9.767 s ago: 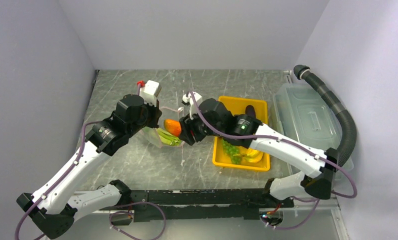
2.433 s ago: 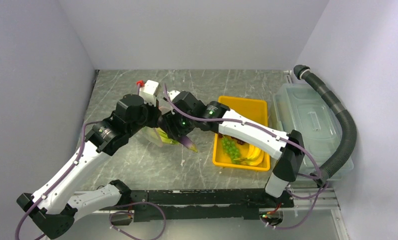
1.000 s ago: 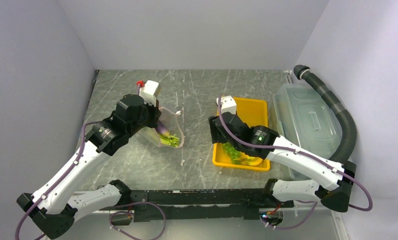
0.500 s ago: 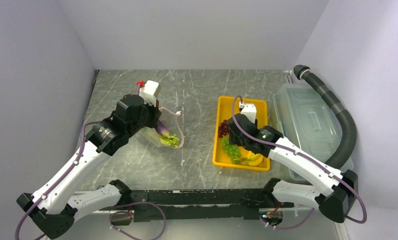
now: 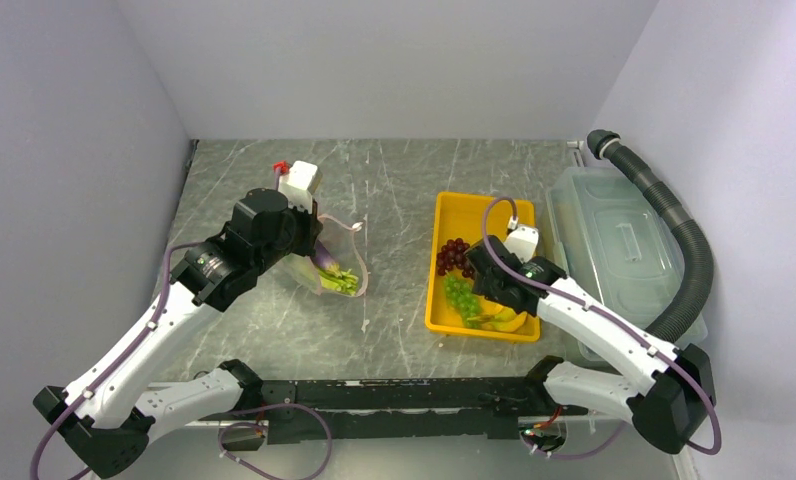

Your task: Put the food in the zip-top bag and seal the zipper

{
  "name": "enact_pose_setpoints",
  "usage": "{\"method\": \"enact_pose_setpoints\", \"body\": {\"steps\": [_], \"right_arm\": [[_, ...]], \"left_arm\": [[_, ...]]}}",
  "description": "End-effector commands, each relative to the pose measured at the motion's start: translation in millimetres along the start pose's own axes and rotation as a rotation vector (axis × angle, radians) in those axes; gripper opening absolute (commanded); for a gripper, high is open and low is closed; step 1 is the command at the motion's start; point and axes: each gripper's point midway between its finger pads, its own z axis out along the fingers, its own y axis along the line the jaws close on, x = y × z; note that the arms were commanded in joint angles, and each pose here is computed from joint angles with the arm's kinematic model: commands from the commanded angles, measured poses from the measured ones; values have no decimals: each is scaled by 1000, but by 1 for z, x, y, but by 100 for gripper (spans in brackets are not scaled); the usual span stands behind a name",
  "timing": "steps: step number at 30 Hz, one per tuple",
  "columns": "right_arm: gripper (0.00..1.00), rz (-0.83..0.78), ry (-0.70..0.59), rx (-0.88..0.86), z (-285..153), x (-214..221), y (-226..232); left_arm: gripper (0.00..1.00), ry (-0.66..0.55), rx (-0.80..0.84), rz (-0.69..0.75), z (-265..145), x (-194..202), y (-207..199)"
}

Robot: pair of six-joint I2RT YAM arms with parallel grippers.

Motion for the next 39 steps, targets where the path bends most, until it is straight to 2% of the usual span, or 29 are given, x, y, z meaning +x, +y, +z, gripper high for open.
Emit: {"method": "enact_pose_setpoints", "body": {"steps": [1, 13, 30, 39], "right_arm": [[57, 121, -13, 74, -1, 1, -16], [56, 253, 60, 80, 2, 31, -24], [44, 274, 136, 125, 14, 55, -26], [44, 288, 167, 121, 11, 67, -34]], "left_arm": [[0, -50, 15, -23, -5, -14, -3], [0, -48, 24, -24, -5, -14, -5], [0, -50, 24, -23, -6, -15, -4], [0, -50, 24, -25, -6, -15, -4]]}}
